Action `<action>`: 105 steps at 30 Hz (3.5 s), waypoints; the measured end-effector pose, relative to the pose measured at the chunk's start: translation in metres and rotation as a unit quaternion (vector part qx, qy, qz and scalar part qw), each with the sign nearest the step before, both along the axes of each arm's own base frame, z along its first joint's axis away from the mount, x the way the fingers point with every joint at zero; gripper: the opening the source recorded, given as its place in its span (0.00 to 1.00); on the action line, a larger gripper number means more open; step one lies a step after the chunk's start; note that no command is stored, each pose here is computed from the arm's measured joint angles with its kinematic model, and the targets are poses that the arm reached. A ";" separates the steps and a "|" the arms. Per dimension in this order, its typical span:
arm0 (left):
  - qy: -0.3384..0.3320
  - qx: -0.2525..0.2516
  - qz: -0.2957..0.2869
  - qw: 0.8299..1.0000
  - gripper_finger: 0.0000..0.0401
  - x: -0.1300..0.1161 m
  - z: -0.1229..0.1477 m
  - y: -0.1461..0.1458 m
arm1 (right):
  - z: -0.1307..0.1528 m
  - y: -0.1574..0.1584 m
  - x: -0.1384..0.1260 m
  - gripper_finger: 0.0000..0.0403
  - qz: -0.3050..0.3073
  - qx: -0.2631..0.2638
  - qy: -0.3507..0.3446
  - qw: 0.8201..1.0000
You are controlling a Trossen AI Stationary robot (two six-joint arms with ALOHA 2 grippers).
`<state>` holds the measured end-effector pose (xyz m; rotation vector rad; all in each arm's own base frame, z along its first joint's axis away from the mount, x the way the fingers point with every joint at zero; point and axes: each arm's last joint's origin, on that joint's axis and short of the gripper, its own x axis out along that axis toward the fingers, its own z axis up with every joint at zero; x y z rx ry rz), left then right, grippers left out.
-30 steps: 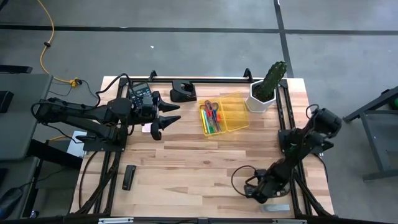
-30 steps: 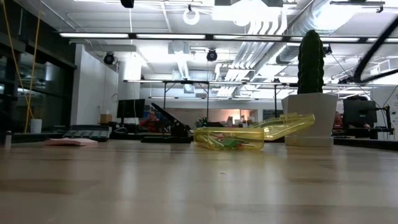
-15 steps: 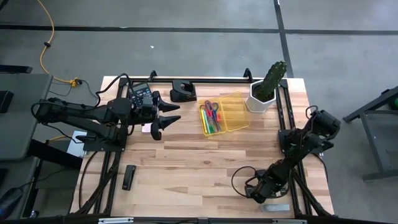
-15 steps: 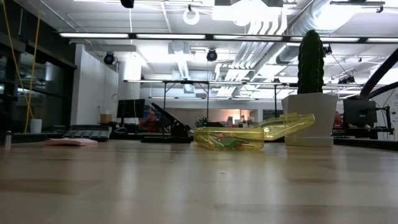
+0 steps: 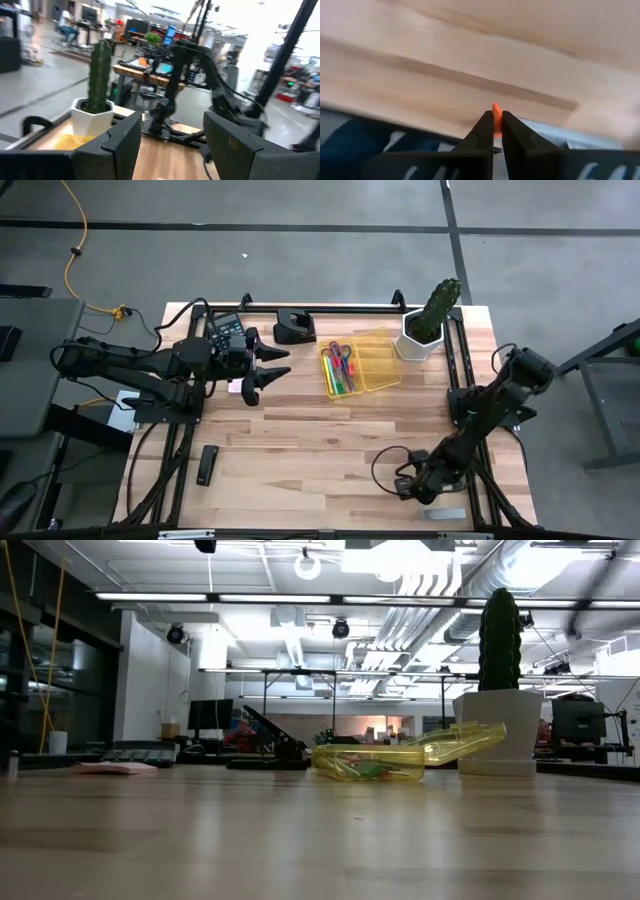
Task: Pack school essentials
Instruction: Put the orange small eraser into the yellow supply box, then put the pink sticky notes into the yellow supply box
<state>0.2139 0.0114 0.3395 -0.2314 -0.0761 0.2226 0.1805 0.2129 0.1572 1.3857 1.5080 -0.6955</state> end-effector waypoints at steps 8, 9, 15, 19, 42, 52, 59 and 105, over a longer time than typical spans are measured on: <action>-0.005 -0.024 -0.074 0.997 0.50 0.001 0.000 -0.004 | 0.064 -0.056 0.027 0.01 0.013 -0.113 -0.299 0.948; -0.005 -0.024 -0.075 0.997 0.50 0.001 0.000 -0.004 | 0.070 -0.067 0.034 0.01 0.019 -0.135 -0.329 0.934; -0.007 -0.024 -0.075 0.997 0.50 0.001 0.001 -0.004 | 0.095 -0.128 0.087 0.01 0.073 -0.277 -0.500 0.817; -0.010 -0.035 -0.061 0.997 0.50 0.000 0.001 -0.003 | 0.111 -0.167 0.112 0.01 0.133 -0.339 -0.601 0.711; -0.045 -0.085 -0.020 0.995 0.50 -0.002 0.005 0.021 | 0.153 -0.234 0.109 0.01 0.185 -0.459 -0.701 0.514; -0.043 -0.080 -0.020 0.996 0.50 -0.002 0.005 0.021 | 0.153 -0.236 0.114 0.01 0.174 -0.451 -0.658 0.578; -0.038 -0.081 -0.019 0.996 0.50 -0.002 0.004 0.022 | 0.111 -0.253 0.124 0.01 0.205 -0.429 -0.394 0.787; -0.022 -0.056 -0.019 0.998 0.50 -0.002 0.002 0.021 | 0.135 -0.254 0.108 0.48 0.228 -0.440 -0.436 0.751</action>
